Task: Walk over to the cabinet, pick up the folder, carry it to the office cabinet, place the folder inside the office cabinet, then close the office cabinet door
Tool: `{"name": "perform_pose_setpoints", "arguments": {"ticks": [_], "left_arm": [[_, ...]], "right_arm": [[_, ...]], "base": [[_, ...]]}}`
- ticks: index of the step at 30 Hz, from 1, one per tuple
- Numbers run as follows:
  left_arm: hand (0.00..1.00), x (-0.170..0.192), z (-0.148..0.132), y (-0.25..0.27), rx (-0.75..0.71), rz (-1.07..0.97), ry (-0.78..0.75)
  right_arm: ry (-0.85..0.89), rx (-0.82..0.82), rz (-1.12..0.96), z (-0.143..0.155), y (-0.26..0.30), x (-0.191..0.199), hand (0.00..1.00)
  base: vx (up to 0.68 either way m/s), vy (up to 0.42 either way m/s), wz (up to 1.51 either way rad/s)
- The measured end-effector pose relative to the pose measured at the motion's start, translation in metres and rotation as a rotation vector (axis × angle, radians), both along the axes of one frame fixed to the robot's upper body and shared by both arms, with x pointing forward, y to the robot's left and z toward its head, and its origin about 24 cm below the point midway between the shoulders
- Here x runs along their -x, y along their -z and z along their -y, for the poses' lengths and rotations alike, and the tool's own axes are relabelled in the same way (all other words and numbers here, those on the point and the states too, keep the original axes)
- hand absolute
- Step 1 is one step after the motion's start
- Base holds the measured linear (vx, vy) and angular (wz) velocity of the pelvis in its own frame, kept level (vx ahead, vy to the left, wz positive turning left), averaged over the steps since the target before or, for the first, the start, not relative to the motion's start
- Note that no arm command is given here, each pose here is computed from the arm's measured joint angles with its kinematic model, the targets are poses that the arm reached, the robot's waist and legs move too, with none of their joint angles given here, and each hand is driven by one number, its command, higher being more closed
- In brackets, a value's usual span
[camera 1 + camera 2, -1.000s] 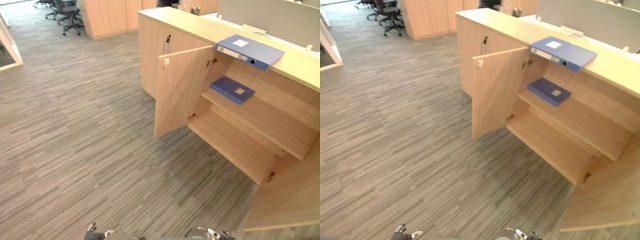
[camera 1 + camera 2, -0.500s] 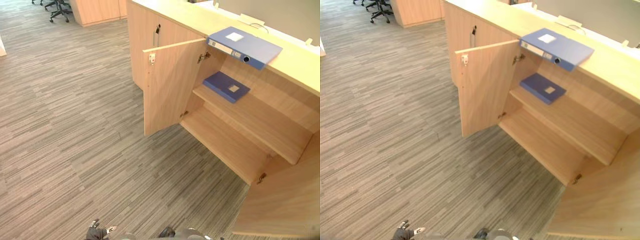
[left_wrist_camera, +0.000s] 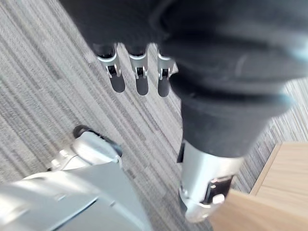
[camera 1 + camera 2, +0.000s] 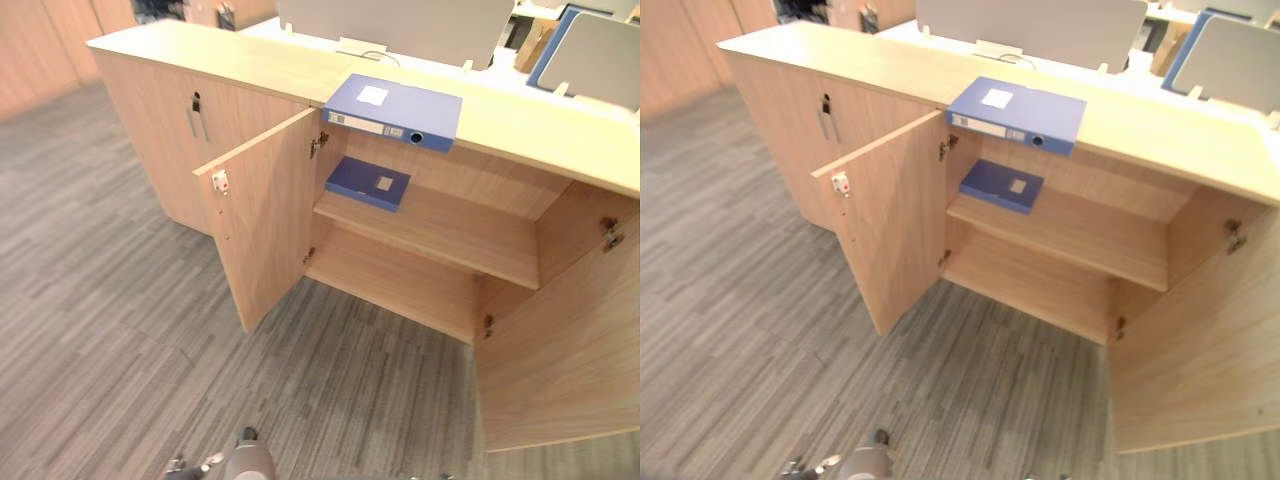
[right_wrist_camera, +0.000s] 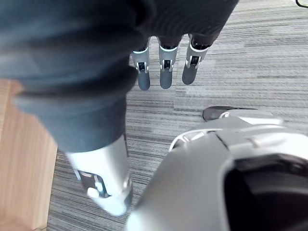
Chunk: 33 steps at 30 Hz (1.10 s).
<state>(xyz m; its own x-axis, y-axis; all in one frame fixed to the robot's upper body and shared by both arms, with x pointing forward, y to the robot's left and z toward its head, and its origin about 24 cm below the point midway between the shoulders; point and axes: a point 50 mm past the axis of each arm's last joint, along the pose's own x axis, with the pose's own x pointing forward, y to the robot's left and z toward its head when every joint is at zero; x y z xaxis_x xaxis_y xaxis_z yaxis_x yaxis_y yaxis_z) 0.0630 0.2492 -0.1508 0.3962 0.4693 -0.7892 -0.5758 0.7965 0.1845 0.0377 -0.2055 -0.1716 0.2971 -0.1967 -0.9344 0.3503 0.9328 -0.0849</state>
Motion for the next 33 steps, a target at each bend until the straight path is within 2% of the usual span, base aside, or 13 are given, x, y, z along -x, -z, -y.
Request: {"name": "perform_pose_setpoints", "arguments": {"ticks": [7,15,21,24,33], "left_arm": [[0.0,0.028,0.002,0.006,0.024,-0.081,-0.033],[0.0,0.02,0.005,0.006,0.015,-0.087,0.083],[0.0,-0.011,0.005,0.001,-0.004,-0.02,0.161],[0.0,-0.017,0.016,0.002,0.022,-0.001,0.174],[0.0,-0.014,0.016,0.003,0.037,-0.003,0.14]], "right_arm": [[0.006,0.015,0.009,0.011,-0.002,0.0,0.0],[-0.02,0.032,0.015,0.017,-0.005,0.005,0.0],[-0.108,0.018,0.072,0.008,-0.006,-0.024,0.0],[-0.106,0.041,0.064,0.017,-0.007,-0.023,0.0],[-0.089,0.041,0.024,0.018,-0.005,-0.012,0.0]], "base": [[0.19,0.286,-0.66],[0.06,0.142,-0.5],[0.04,-0.182,-0.37],[0.07,-0.183,-0.09],[0.09,-0.048,0.09]]}}
